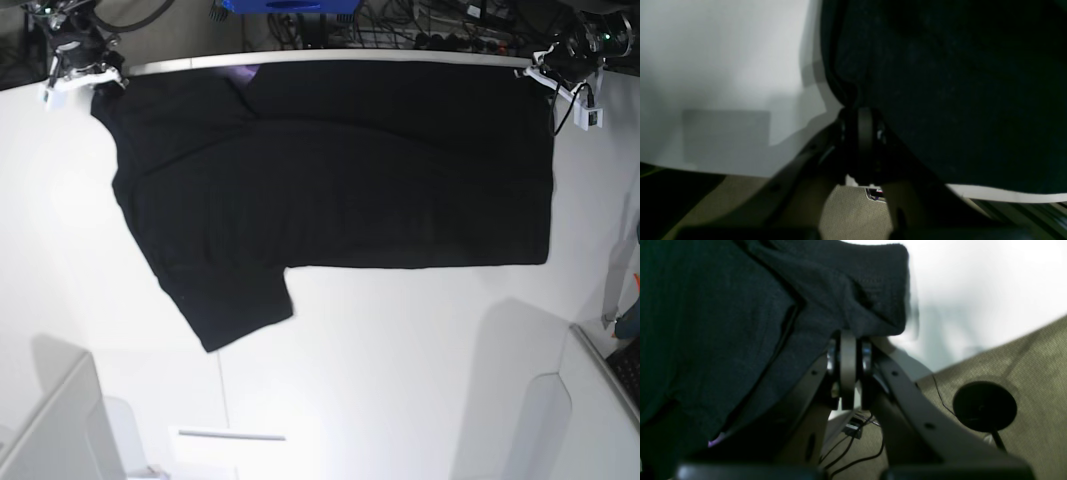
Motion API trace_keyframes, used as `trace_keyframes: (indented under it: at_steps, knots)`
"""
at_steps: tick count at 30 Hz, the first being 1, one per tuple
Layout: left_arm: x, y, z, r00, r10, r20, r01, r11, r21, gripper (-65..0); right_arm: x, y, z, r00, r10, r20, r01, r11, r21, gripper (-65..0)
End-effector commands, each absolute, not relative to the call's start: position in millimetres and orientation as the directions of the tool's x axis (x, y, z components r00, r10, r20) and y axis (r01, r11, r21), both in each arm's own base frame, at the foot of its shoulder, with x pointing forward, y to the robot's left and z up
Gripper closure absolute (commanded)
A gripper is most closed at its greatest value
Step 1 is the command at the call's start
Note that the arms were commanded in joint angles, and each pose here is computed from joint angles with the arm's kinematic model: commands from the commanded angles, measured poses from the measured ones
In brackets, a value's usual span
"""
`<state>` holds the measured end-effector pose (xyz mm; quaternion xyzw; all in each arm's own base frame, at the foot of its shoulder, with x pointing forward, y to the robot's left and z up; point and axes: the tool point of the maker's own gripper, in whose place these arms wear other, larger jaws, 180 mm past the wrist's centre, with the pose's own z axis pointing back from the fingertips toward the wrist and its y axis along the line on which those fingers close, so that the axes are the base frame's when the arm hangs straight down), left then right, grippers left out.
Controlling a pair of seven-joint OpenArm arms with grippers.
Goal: Fold the T-shirt properly
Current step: 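Lift the shoulder edge with both grippers and fold it over toward the hem, then release the shirt and move both grippers to the hem corners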
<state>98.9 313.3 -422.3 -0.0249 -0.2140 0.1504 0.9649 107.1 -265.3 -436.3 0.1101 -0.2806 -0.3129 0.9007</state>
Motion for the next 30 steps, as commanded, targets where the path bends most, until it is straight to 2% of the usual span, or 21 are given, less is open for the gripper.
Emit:
trace_keyframes:
  at_steps: [1, 8, 9, 11, 12, 13, 14, 16, 18, 25, 28, 30]
  knots:
    - [90.1, 319.5, -422.0, 0.879, 0.287, 0.38, -0.28, 0.957, -0.076, 0.0, 110.4, -271.2, -428.2, 0.632, -0.616, 0.471, 0.493, 0.788, 0.37, 0.0]
    - [90.2, 323.7, -419.7, 0.873, 0.294, 0.389, -0.29, 0.955, -0.07, 0.0, 102.4, -271.2, -429.7, 0.641, -0.614, 0.46, 0.498, 0.789, 0.36, 0.0]
    - [88.4, 328.7, -417.6, 0.867, 0.304, 0.394, -0.305, 0.95, -0.063, 0.0, 101.7, -271.2, -429.2, 0.643, -0.611, 0.462, 0.495, 0.792, 0.358, -3.8]
    - [84.7, 341.7, -411.5, 0.849, 0.33, 0.412, -0.342, 0.938, -0.047, -0.2, 104.8, -273.2, -423.9, 0.64, -0.6, 0.48, 0.486, 0.8, 0.351, -18.8]
    - [83.0, 348.8, -407.8, 0.838, 0.344, 0.424, -0.362, 0.931, -0.039, -9.2, 105.4, -274.0, -421.0, 0.64, -0.593, 0.488, 0.482, 0.805, 0.346, -26.0]
    - [81.4, 354.5, -404.9, 0.83, 0.353, 0.432, -0.377, 0.926, -0.031, -17.8, 106.2, -275.1, -418.2, 0.639, -0.587, 0.497, 0.478, 0.81, 0.341, -29.7]
    - [79.7, 360.7, -401.2, 0.821, 0.361, 0.442, -0.393, 0.919, -0.022, -25.0, 108.1, -275.8, -414.9, 0.638, -0.58, 0.507, 0.473, 0.815, 0.336, -30.8]
    - [77.4, 372.9, -392.9, 0.802, 0.374, 0.466, -0.42, 0.907, -0.005, -37.8, 109.9, -284.7, -405.0, 0.618, -0.572, 0.538, 0.48, 0.818, 0.318, -29.0]
    - [90.6, 380.6, -377.9, 0.774, 0.361, 0.52, -0.427, 0.904, 0.006, -45.1, 114.6, -291.8, -395.8, 0.599, -0.564, 0.568, 0.482, 0.821, 0.307, -28.2]
    - [140.2, 376.8, -323.2, 0.701, 0.24, 0.672, -0.366, 0.929, 0.05, -46.9, 152.7, -302.3, -361.0, 0.531, -0.515, 0.673, 0.444, 0.846, 0.297, -28.4]
    - [149.9, 377.0, -312.9, 0.678, 0.223, 0.701, -0.362, 0.931, 0.054, -46.6, 202.0, -285.1, -348.1, 0.534, -0.451, 0.715, 0.318, 0.891, 0.324, -28.5]
    - [152.1, 377.6, -312.1, 0.672, 0.226, 0.706, -0.365, 0.93, 0.05, -43.3, 238.4, -262.4, -347.2, 0.562, -0.407, 0.72, 0.209, 0.912, 0.352, -28.4]
